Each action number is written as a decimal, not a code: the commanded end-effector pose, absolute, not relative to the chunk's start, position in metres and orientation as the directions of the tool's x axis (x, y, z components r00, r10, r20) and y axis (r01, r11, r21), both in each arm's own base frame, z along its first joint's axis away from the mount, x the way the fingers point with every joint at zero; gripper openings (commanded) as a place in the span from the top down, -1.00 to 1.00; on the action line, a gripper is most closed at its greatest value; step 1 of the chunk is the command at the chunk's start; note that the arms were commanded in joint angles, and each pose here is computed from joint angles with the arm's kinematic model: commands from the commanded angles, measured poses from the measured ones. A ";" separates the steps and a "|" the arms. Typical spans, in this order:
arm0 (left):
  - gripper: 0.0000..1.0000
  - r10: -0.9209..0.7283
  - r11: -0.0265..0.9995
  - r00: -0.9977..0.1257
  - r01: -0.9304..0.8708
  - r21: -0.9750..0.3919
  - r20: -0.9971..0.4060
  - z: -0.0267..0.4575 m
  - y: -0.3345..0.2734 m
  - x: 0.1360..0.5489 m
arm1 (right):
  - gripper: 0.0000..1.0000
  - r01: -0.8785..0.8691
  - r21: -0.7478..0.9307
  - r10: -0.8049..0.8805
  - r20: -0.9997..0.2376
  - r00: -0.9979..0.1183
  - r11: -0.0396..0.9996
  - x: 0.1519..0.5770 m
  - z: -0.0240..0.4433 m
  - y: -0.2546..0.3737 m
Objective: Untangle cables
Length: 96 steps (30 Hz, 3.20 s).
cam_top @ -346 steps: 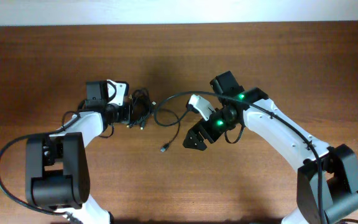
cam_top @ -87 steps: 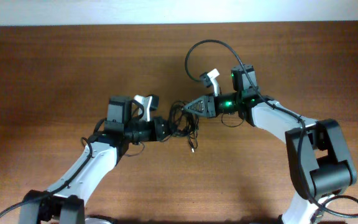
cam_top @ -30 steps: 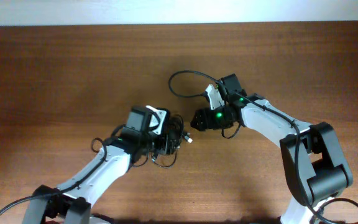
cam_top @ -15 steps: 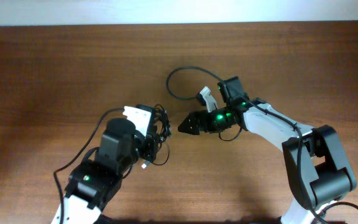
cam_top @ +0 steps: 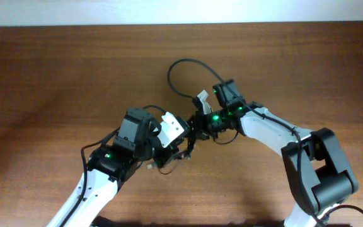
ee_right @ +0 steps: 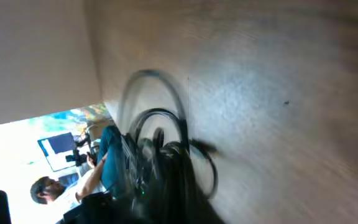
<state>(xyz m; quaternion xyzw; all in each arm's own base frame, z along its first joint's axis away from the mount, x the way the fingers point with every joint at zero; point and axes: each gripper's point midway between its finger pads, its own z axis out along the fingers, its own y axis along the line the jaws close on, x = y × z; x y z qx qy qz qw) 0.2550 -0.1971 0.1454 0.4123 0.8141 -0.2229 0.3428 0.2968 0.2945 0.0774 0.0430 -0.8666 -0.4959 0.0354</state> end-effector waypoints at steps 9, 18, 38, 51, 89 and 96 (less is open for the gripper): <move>1.00 -0.260 0.953 -0.707 -0.299 -0.056 -0.657 0.116 -0.061 0.306 | 0.91 -0.211 0.863 -0.171 -0.147 -0.974 0.458 0.302 0.093 0.285; 1.00 -0.668 0.719 -0.499 -0.623 -0.307 -0.553 0.128 -0.043 0.271 | 0.92 -0.317 0.861 -0.167 -0.271 -0.948 0.398 0.317 0.108 0.293; -0.38 -0.537 0.814 -0.748 -0.339 -0.472 -0.389 0.097 -0.113 0.303 | 0.92 -0.302 0.783 -0.138 -0.272 -0.952 0.544 0.327 0.082 0.272; 0.06 -0.162 0.839 -0.926 0.053 -0.542 -0.341 0.062 -0.183 0.296 | 0.92 -0.271 0.820 -0.141 -0.232 -0.963 0.503 0.321 0.089 0.277; -0.70 -0.988 0.069 -0.109 -0.942 -0.327 0.106 0.005 -0.144 0.267 | -0.87 -0.059 0.495 -0.082 0.025 -0.996 0.867 0.283 0.018 0.204; 1.00 -0.640 0.762 -0.713 -0.539 -0.360 -0.287 0.026 -0.116 0.309 | -0.86 -0.053 0.485 -0.080 0.035 -0.996 0.873 0.281 0.017 0.202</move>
